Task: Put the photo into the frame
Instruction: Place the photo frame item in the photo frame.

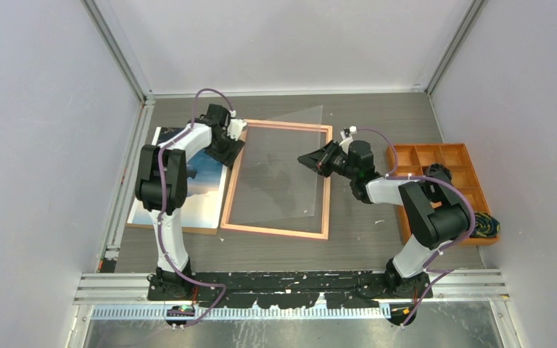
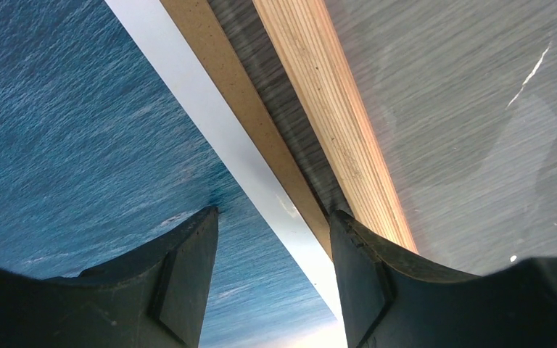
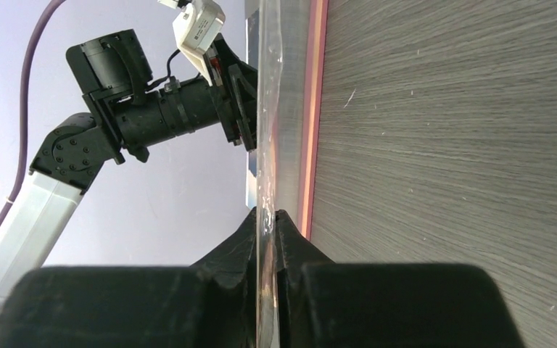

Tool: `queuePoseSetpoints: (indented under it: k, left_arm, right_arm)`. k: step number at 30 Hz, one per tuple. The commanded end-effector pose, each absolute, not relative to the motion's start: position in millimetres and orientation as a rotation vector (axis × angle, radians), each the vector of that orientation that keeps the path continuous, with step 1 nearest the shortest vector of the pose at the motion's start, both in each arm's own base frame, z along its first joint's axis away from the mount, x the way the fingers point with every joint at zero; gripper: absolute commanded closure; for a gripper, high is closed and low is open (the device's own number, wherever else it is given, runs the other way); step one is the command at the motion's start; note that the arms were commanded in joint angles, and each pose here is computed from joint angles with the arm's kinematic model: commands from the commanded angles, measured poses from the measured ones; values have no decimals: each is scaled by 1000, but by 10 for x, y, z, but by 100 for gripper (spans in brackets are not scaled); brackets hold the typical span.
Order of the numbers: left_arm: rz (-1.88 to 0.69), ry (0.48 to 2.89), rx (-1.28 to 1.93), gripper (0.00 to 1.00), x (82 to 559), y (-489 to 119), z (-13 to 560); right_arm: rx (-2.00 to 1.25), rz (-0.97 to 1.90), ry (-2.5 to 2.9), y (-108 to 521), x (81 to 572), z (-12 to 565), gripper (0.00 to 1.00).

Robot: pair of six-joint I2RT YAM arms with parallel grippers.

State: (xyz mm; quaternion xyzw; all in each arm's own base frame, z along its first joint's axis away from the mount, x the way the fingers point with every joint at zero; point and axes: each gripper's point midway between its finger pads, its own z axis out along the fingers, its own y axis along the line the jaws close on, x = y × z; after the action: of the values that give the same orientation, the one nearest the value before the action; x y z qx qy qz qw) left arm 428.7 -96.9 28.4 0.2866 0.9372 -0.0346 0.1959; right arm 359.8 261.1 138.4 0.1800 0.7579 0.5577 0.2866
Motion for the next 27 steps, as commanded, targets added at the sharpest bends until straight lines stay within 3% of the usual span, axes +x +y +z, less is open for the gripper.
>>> queuePoseSetpoints:
  k: [1, 27]
  left_arm:
    - [-148, 2596, 796, 40, 4256, -1055, 400]
    - [-154, 2586, 821, 40, 4207, -1096, 388]
  right_arm:
    - [477, 1520, 1951, 2668, 3654, 1524, 87]
    - [534, 1501, 1899, 2638, 3658, 1727, 98]
